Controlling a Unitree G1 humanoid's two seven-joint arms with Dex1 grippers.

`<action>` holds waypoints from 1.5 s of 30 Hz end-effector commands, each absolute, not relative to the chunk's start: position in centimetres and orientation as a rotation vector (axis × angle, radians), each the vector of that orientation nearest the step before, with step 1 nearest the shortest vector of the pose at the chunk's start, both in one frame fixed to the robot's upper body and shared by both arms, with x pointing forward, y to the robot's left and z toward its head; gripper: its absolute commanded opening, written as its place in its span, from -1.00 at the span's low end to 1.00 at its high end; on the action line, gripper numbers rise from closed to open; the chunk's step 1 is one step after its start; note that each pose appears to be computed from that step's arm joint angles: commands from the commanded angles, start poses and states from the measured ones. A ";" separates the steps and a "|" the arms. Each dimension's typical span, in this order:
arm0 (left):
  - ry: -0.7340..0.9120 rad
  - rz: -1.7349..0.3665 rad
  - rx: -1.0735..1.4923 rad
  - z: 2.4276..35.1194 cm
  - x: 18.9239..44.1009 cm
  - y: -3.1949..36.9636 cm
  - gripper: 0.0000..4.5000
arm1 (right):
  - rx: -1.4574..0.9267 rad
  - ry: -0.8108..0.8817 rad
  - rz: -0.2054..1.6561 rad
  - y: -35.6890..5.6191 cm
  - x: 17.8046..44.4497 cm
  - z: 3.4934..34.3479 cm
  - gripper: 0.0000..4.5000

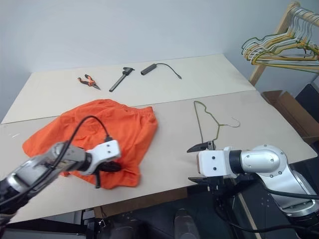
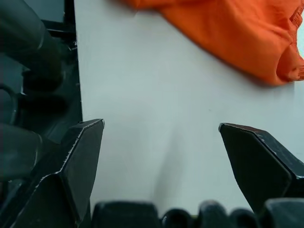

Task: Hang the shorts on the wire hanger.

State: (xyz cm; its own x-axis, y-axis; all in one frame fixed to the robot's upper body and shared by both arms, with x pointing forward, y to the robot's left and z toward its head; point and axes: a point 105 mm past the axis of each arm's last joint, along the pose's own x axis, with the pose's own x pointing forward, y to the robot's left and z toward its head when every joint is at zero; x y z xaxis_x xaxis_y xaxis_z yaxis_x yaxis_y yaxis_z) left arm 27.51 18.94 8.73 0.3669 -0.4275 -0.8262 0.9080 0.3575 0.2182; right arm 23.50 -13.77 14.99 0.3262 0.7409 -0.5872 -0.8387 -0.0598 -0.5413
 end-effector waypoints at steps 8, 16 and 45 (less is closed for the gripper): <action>0.566 -1.070 0.795 12.1 28.8 19.0 -0.99 | -0.990 0.044 1.284 -13.1 23.8 16.2 1.00; 0.529 -1.281 0.613 13.9 26.8 14.6 -0.03 | -0.993 0.038 1.278 -13.1 24.0 16.3 1.00; 0.807 -0.860 0.529 8.9 27.9 10.3 -0.33 | -0.983 0.017 1.272 -12.5 23.7 16.1 1.00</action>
